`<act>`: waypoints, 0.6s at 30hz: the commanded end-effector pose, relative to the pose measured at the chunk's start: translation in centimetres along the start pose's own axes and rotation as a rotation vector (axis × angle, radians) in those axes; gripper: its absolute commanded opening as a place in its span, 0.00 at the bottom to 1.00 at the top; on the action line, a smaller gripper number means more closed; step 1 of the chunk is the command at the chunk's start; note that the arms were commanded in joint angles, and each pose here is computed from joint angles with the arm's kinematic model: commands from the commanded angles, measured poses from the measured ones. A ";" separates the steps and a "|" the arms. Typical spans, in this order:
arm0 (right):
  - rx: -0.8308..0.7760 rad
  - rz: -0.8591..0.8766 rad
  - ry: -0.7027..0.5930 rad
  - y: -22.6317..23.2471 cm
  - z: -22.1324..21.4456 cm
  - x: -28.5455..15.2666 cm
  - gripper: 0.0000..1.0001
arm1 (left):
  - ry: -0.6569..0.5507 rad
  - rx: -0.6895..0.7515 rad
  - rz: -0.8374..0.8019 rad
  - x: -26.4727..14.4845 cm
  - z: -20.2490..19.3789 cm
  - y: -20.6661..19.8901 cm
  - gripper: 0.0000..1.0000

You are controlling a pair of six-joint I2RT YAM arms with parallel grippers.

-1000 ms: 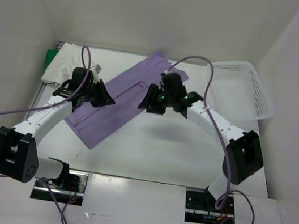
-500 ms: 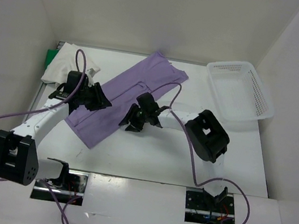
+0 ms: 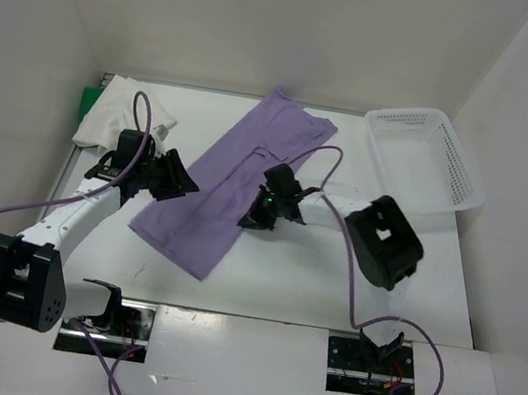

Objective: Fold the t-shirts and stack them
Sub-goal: Rotate the tshirt 90 degrees

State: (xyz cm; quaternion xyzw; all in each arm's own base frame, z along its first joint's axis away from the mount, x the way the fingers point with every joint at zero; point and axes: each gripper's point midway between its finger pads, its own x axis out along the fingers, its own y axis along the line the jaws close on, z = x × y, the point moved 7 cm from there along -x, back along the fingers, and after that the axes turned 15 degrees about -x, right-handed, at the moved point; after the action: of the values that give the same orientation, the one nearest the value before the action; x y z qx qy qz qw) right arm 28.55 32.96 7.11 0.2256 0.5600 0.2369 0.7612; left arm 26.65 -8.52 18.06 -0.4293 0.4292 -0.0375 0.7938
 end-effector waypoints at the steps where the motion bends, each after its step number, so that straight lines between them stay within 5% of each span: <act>1: -0.111 -0.138 0.000 -4.8 -0.2 -7.2 0.01 | 0.039 0.039 -0.041 0.6 -0.5 -0.7 0.54; 4: -0.063 -0.202 0.078 -8.9 -3.1 -10.4 0.11 | 0.104 0.053 -0.042 1.2 -1.9 -0.9 0.59; 8: 0.012 -0.198 0.007 -9.4 -4.1 -13.3 0.52 | 0.150 0.042 0.047 0.8 -3.7 1.0 0.68; 18: 0.281 -0.078 -0.063 -9.6 -11.7 -16.9 0.57 | 0.303 -0.117 0.292 0.9 -8.5 5.4 0.66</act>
State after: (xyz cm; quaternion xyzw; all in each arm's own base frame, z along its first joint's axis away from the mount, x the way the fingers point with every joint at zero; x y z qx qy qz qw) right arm 16.21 15.80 11.24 0.2664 0.5571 0.1379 0.7744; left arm 20.97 -11.08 12.45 -0.3914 0.5704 -0.0014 0.7221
